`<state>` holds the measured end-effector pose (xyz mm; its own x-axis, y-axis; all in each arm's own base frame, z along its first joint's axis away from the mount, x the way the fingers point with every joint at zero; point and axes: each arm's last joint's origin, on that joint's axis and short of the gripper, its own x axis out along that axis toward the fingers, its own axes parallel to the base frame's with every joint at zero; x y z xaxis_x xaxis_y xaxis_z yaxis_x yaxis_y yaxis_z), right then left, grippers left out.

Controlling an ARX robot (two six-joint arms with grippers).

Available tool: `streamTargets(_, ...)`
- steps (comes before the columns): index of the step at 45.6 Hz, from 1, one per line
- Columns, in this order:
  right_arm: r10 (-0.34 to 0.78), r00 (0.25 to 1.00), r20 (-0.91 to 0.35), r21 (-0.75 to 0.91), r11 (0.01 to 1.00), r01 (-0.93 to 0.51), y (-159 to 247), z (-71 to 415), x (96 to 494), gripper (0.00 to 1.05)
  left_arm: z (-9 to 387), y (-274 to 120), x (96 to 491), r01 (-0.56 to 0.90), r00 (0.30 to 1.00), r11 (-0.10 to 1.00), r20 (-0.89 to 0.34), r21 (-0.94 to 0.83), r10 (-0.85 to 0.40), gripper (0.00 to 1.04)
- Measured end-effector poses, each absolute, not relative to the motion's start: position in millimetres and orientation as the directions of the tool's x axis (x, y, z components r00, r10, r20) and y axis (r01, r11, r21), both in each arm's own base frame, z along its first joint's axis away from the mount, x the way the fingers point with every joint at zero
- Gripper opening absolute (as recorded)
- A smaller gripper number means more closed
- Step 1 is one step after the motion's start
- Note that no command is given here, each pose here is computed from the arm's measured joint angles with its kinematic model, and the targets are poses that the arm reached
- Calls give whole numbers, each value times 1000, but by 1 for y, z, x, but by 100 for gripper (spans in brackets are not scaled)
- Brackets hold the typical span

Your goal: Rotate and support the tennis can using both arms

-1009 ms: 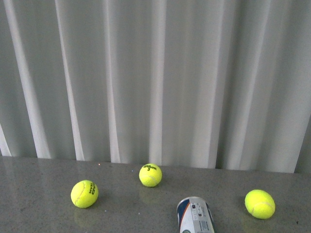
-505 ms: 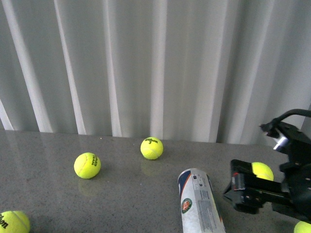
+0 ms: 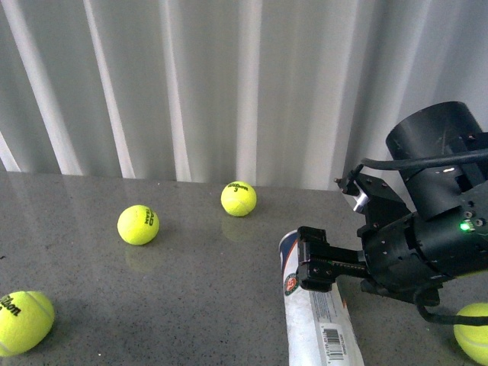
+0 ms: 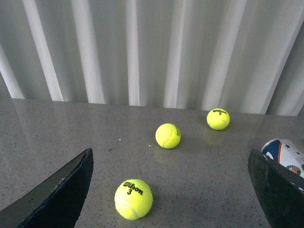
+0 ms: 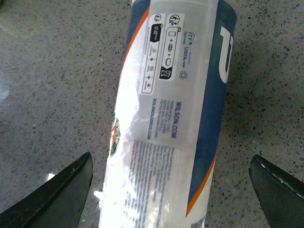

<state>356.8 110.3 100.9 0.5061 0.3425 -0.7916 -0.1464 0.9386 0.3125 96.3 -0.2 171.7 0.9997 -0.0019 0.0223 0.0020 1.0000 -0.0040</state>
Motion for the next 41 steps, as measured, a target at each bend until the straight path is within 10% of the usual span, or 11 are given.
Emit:
streamTargets(16,349,428,-834,303,937,-173,129,70,370,98,172,0,96,2,1000,1000,22,-4,-2,98)
streamTargets(33,318,477,-819,97,897,-432,131,85,367,50,172,0,96,2,1000,1000,22,-4,-2,98)
streamTargets(41,332,579,-744,-250,665,-703,123,111,360,33,172,0,96,2,1000,1000,22,-4,-2,98)
